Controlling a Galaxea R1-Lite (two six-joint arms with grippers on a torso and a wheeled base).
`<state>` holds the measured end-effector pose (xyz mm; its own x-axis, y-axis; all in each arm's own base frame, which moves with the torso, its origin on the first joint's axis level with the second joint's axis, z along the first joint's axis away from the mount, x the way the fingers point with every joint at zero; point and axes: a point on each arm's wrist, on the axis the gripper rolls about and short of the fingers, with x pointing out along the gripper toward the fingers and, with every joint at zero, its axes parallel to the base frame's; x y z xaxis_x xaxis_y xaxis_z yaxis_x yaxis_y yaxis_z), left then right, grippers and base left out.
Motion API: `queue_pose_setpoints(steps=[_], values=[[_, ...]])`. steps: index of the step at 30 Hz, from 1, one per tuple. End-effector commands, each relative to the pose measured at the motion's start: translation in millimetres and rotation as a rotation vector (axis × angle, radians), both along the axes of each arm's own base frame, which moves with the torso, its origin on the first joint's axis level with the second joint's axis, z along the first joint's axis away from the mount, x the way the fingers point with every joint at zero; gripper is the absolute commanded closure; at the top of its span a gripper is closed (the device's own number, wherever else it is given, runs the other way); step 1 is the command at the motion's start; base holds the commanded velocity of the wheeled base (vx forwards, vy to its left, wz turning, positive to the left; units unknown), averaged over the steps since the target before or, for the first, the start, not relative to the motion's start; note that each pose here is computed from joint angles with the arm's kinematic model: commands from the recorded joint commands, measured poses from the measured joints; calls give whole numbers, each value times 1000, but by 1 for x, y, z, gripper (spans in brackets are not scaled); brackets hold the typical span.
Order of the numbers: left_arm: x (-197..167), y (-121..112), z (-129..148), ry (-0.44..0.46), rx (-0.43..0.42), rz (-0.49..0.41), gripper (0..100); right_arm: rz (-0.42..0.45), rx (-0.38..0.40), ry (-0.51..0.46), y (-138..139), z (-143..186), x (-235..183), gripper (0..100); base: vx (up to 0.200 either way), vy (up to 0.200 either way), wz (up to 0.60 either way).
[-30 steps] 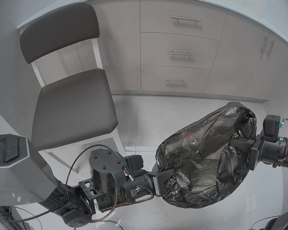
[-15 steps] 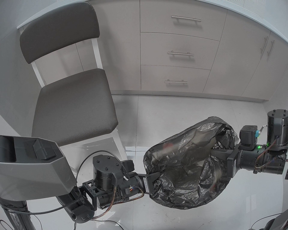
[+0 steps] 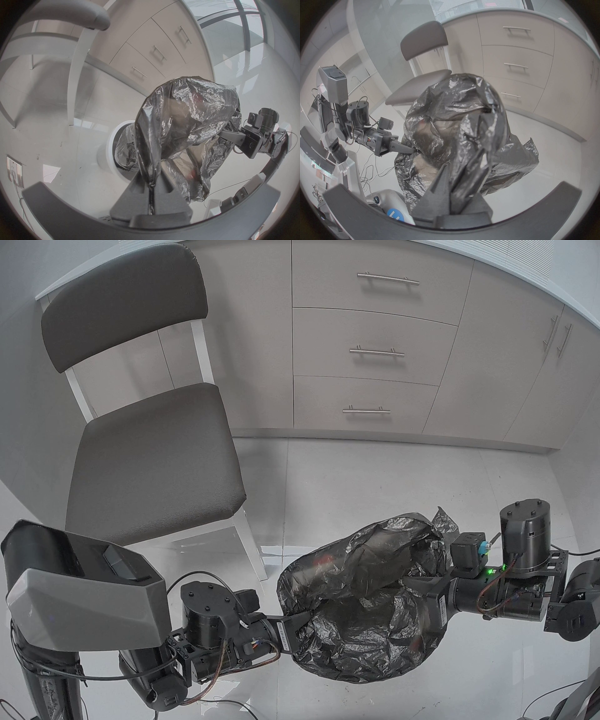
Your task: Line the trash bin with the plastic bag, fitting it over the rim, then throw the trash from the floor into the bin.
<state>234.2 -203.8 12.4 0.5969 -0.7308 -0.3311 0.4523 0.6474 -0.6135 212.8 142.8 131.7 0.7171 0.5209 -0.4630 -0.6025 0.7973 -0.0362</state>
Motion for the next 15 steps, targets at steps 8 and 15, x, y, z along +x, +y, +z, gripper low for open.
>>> queue_pose_setpoints(steps=[8,15], values=[[-9,20,-10,50,42,30,100,25,-13,87,10,-29,12,100,0,0,0],[-15,33,-15,90,76,53,100,45,48,96,16,-49,19,100,0,0,0]])
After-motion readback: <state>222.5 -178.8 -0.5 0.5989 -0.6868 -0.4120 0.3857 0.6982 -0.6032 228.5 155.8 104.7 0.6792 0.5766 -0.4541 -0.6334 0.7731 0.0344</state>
